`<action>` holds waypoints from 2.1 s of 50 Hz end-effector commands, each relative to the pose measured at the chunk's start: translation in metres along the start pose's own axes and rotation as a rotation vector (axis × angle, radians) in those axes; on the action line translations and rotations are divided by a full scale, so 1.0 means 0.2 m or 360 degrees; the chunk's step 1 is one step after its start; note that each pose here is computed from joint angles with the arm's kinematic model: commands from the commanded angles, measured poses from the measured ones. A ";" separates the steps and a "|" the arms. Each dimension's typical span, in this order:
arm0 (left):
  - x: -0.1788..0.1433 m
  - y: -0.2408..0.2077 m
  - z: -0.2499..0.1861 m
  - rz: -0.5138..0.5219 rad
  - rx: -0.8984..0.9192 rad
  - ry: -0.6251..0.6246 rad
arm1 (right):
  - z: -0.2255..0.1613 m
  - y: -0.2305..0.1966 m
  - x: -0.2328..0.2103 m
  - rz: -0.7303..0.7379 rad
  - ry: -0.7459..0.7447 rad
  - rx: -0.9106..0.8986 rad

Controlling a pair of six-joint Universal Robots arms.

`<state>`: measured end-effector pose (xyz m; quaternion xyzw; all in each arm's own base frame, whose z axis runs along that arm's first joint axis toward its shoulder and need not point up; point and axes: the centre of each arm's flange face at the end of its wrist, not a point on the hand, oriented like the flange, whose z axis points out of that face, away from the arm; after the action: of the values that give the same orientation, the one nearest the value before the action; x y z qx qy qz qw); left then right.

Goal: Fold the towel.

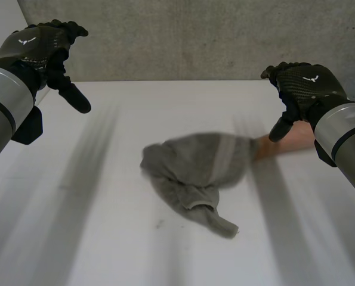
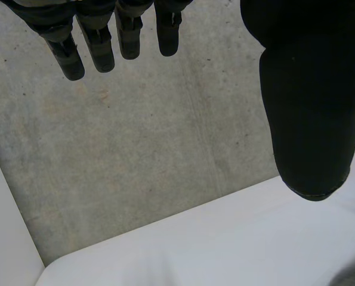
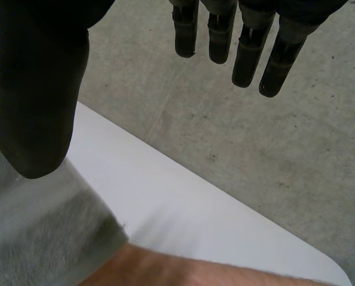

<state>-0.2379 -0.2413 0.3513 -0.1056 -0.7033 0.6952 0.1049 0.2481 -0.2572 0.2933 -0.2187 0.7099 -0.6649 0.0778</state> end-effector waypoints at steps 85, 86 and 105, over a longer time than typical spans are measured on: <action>0.26 1.07 0.39 -0.0391 -0.0573 0.0200 | 0.50 0.32 -0.47 -0.0106 -0.0325 0.0272; 0.26 0.96 0.39 -0.0405 -0.0481 0.0212 | 0.50 0.32 -0.47 -0.0106 -0.0324 0.0272; 0.27 -0.01 -0.07 -0.0633 0.0105 0.0482 | 0.08 -0.32 -0.24 -0.0130 -0.0248 0.0449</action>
<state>-0.2922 -0.2518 0.3280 -0.0432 -0.6705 0.6661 0.3238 0.3238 -0.2632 0.3369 -0.2805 0.5687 -0.7600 0.1427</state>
